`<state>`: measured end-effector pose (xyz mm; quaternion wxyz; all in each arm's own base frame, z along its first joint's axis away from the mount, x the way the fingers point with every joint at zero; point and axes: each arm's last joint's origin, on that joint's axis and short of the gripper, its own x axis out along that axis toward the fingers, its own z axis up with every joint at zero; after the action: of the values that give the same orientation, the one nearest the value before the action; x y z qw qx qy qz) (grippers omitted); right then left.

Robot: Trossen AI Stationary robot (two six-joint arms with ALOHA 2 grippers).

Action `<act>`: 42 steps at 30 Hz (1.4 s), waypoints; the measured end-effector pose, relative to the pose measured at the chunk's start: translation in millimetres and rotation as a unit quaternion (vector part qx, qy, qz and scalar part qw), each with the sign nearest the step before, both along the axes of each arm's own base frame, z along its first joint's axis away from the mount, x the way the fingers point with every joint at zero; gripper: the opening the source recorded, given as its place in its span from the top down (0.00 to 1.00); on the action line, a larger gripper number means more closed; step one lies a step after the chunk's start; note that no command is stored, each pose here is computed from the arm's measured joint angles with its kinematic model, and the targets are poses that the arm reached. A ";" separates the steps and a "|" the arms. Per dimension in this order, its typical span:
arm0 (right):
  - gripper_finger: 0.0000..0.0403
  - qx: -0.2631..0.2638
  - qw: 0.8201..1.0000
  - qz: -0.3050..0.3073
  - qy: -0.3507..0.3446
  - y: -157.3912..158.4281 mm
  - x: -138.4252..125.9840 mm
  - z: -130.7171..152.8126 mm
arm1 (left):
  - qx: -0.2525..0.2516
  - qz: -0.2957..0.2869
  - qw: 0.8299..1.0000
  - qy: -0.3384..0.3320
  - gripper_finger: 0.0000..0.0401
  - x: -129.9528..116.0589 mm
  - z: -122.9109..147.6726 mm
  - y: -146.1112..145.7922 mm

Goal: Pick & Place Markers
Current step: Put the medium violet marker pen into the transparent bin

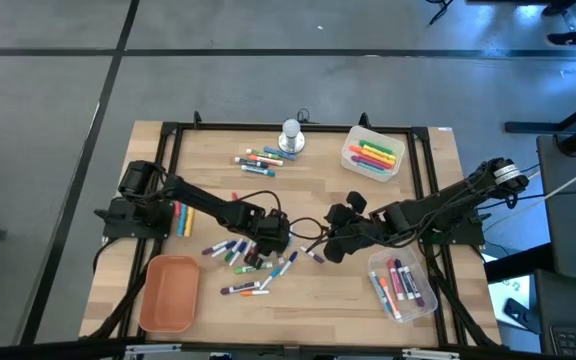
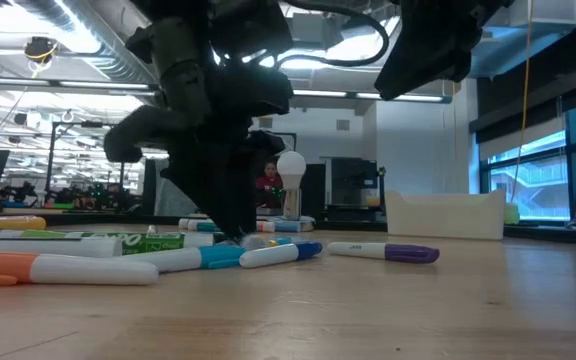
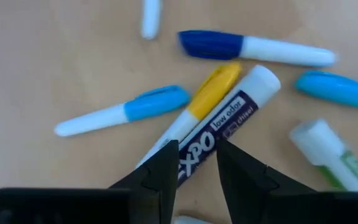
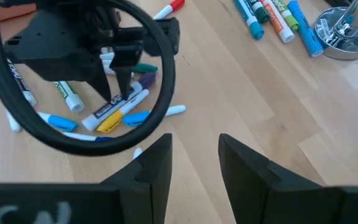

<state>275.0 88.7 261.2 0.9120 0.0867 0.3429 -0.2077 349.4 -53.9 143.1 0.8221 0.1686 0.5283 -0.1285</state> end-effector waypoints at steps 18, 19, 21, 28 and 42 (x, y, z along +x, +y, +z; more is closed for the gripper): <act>0.67 0.001 1.000 -0.002 0.003 -0.3 -0.6 -0.5 | 0.082 0.088 0.993 -0.023 0.68 2.7 -2.5 12.9; 0.67 0.003 1.000 -0.005 0.002 -0.4 -0.6 -0.6 | 0.084 0.094 0.992 -0.026 0.67 3.1 -2.3 13.2; 0.67 0.007 1.000 -0.009 0.001 -0.4 -0.6 -0.6 | 0.093 0.105 0.989 -0.035 0.66 4.2 -1.5 14.1; 0.67 0.007 1.000 -0.009 0.001 -0.4 -0.7 -0.6 | 0.078 0.102 0.991 -0.046 0.65 6.4 0.2 13.6; 0.67 0.007 1.000 -0.009 0.001 -0.4 -0.7 -0.6 | 0.035 0.093 0.995 -0.001 0.69 0.6 -3.0 16.4</act>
<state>274.3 88.4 260.5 0.9092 0.0956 0.3445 -0.2133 350.0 -37.5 140.1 0.8248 0.1479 0.5447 -0.0327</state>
